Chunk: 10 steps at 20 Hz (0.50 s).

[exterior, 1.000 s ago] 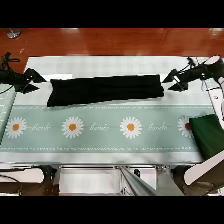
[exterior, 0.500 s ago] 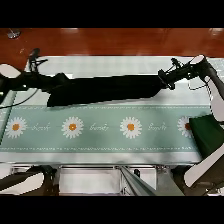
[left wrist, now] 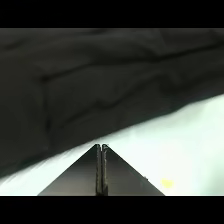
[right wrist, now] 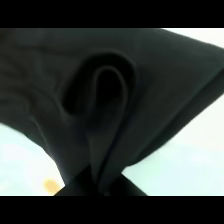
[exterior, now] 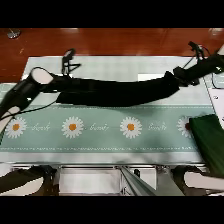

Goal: Fold the shirts.

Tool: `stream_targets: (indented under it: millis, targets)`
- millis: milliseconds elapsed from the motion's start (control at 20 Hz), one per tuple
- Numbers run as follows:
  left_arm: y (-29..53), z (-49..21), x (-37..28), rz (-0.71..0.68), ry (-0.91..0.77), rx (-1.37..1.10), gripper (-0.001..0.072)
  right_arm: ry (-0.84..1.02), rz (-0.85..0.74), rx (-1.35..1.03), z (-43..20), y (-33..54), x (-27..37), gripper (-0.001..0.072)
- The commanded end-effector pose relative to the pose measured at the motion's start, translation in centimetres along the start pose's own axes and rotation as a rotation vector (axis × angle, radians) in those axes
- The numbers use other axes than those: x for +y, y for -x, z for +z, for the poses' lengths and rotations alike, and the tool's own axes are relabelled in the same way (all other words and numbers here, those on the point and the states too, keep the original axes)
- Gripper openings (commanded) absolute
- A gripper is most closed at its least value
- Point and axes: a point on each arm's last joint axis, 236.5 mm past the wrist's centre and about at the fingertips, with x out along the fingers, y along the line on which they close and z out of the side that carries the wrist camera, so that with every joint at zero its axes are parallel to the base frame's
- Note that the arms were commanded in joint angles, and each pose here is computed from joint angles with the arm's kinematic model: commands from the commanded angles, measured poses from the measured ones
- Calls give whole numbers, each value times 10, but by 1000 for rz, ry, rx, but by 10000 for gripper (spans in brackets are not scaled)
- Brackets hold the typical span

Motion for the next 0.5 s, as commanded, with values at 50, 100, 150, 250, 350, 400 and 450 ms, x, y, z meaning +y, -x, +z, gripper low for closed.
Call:
stream_targets:
  millis: [50, 100, 150, 250, 350, 400, 450]
  targets:
    - [-58, -8, -65, -63, -104, 1, 28, 49, -61, -111, -75, 42, 12, 37]
    - [-75, -15, -77, -80, -106, 36, 29, 49, -62, -135, -88, 48, 16, 38]
    - [-94, -25, -90, -96, -102, 76, 29, 39, -62, -161, -101, 55, 20, 37]
    - [-128, -43, -113, -120, -86, 140, 28, 28, -67, -205, -117, 69, 26, 37]
    - [-157, -64, -135, -142, -77, 199, 28, 37, -62, -235, -127, 81, 34, 38]
    - [-171, -78, -148, -158, -82, 233, 29, 40, -61, -244, -131, 85, 37, 38]
    - [-180, -92, -161, -182, -84, 269, 28, 44, -61, -245, -134, 87, 38, 37]
